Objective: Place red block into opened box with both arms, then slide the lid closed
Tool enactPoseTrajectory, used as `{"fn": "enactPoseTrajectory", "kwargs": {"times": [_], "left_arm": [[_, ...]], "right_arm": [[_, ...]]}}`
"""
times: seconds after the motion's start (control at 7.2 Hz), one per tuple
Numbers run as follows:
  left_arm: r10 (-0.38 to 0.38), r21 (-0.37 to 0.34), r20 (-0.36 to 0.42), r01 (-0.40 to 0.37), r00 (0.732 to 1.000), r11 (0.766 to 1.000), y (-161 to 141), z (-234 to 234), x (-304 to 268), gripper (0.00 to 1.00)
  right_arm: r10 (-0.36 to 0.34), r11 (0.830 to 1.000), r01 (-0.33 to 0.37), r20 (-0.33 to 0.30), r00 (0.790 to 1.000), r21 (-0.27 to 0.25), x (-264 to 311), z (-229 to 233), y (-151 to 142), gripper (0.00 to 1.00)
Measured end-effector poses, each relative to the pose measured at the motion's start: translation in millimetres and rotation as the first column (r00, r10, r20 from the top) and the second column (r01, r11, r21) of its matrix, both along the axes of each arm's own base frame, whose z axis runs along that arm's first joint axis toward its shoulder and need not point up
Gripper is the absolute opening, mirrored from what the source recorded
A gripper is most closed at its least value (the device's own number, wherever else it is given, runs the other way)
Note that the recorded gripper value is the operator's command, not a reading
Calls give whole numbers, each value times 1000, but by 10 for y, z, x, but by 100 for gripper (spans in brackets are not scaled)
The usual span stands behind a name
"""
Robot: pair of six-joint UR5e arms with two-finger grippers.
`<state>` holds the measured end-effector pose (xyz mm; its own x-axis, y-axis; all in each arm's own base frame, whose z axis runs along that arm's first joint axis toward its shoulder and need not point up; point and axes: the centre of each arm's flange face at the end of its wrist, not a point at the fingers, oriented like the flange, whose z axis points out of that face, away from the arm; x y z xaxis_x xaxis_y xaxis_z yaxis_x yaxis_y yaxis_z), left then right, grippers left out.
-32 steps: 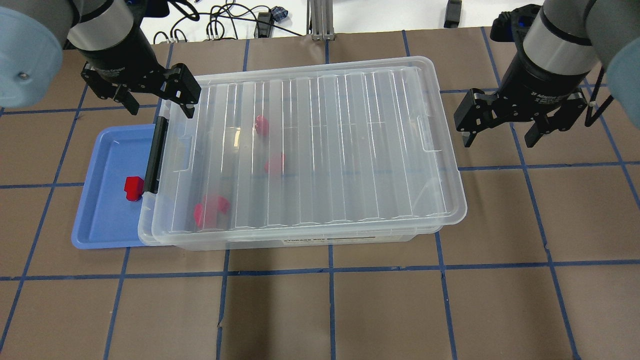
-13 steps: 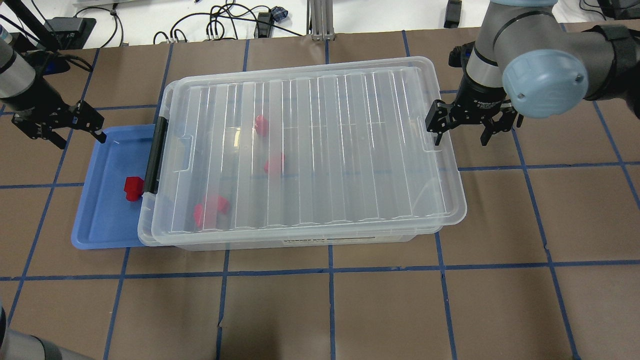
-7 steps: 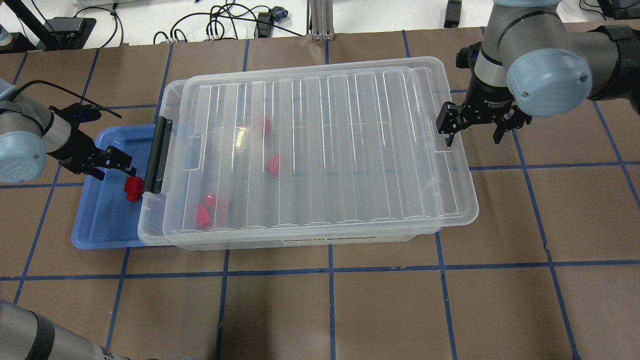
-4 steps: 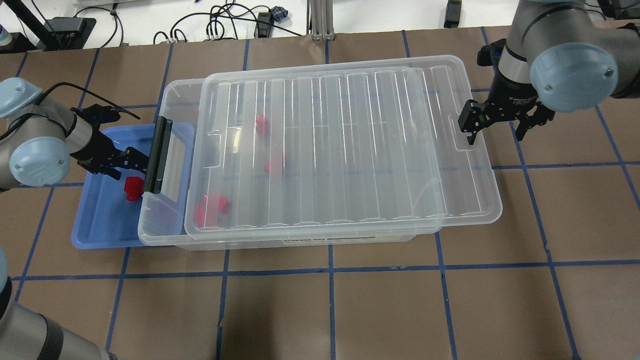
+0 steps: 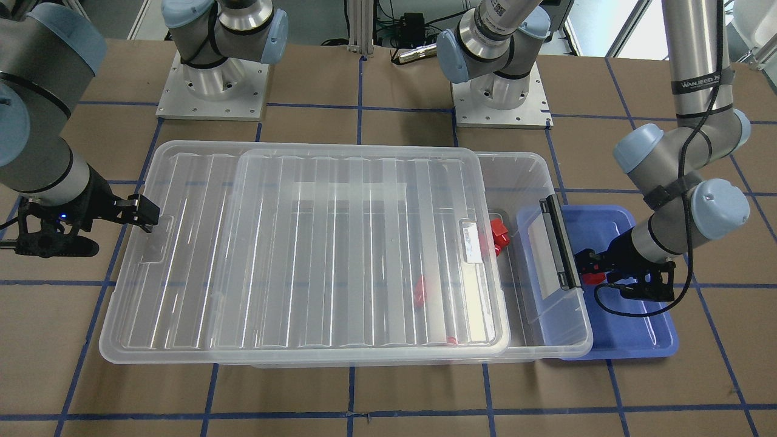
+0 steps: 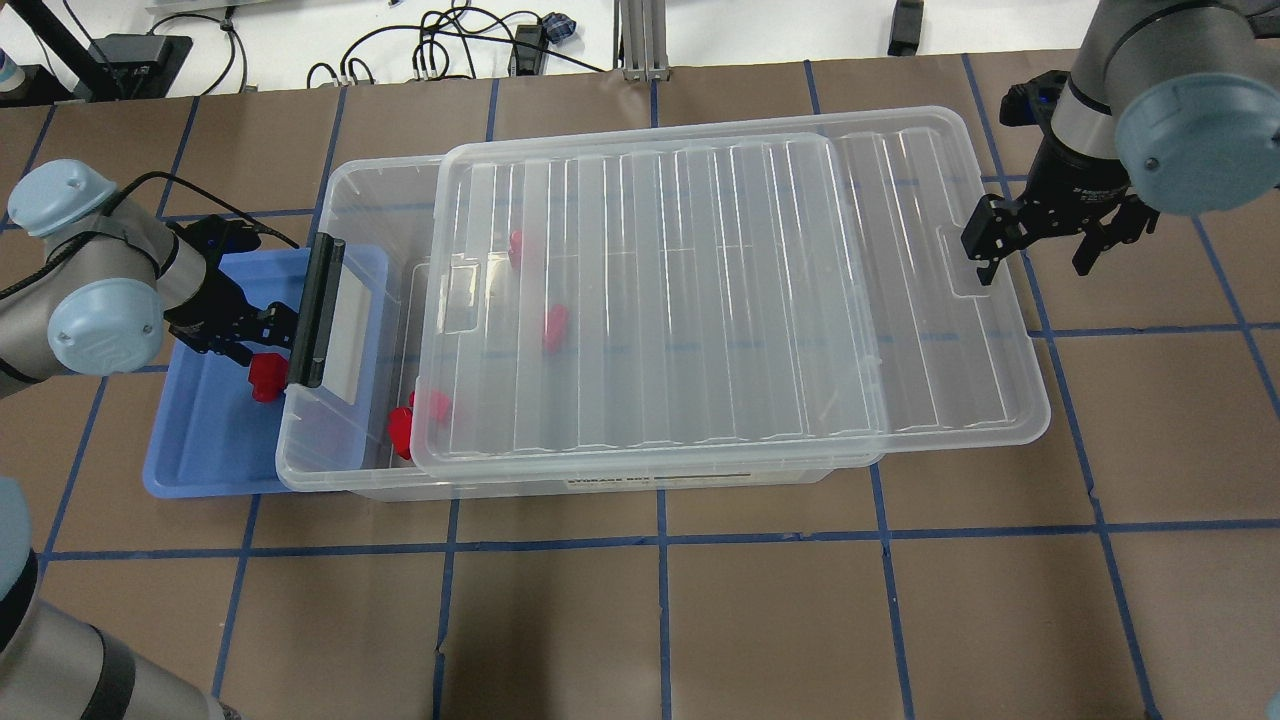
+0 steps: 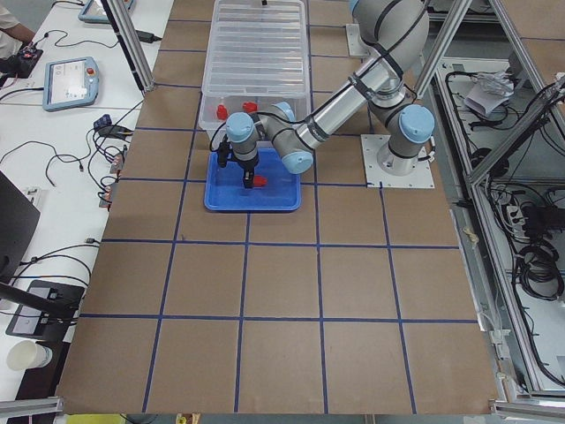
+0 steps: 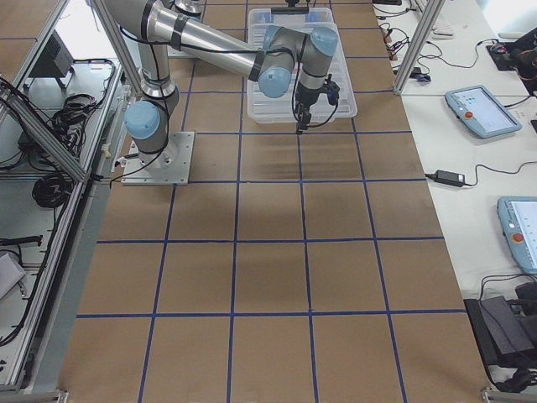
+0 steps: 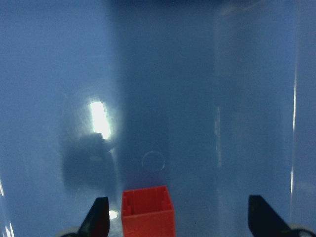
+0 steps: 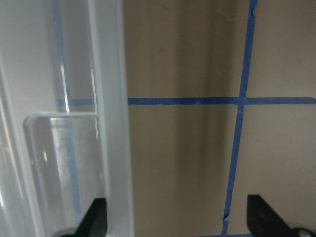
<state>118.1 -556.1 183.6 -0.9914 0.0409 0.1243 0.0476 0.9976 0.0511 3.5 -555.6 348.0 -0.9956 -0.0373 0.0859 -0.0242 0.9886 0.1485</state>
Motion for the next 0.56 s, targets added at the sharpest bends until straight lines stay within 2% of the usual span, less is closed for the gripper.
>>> {"fn": "enactPoseTrajectory", "kwargs": {"times": [0.14,0.28,0.56], "left_arm": [[-1,19,27,0,1000,1000,25,-11,25,52],[-3,37,47,1,999,999,53,-22,41,37],[8,61,66,-12,998,998,115,-54,39,18]], "right_arm": [[14,1000,-14,-8,1000,5,-117,10,0,100],[25,1000,-25,-11,1000,6,-215,24,-3,100],[46,999,-46,-23,999,10,-322,40,-4,100]]}}
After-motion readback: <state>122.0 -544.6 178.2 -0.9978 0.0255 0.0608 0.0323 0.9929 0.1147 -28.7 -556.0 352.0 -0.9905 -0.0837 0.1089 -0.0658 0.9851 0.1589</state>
